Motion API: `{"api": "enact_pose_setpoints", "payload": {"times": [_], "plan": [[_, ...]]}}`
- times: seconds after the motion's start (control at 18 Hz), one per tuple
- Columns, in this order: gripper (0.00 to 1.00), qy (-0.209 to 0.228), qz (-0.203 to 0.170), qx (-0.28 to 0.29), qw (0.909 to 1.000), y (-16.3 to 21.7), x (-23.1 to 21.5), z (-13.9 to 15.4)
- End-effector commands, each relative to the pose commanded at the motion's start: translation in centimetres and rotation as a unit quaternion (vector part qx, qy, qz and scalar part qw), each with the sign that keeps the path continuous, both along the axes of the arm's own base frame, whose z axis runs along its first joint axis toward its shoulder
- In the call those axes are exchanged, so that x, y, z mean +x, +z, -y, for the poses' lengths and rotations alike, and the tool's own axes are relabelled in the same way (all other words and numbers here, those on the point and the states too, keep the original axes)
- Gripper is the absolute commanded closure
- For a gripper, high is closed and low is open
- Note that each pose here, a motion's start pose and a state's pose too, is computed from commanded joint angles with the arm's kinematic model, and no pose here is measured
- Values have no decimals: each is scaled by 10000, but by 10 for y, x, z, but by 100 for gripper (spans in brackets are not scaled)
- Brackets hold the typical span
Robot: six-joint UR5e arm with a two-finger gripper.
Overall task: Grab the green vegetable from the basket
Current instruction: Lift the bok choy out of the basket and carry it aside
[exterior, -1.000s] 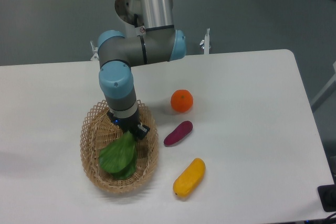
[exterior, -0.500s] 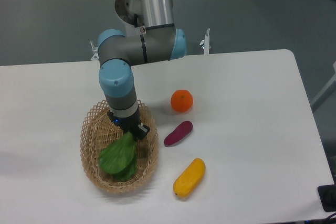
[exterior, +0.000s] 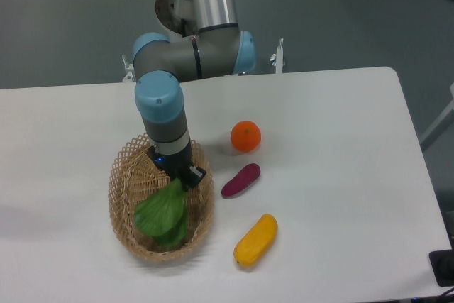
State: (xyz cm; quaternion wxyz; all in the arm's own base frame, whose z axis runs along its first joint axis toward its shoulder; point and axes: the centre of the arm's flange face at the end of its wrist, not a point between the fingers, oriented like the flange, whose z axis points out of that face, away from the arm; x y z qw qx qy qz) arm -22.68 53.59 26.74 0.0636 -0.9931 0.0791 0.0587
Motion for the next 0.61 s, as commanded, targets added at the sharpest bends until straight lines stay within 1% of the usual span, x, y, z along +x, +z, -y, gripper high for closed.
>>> {"api": "enact_pose_setpoints", "payload": {"times": [0.17,0.44,0.61], "plan": [[61,15,-138,164,9998,24,-17,5],[61,182,-220,564,9980,63,-73,14],[61,129,-341,624,9974,74,-109,30]]}}
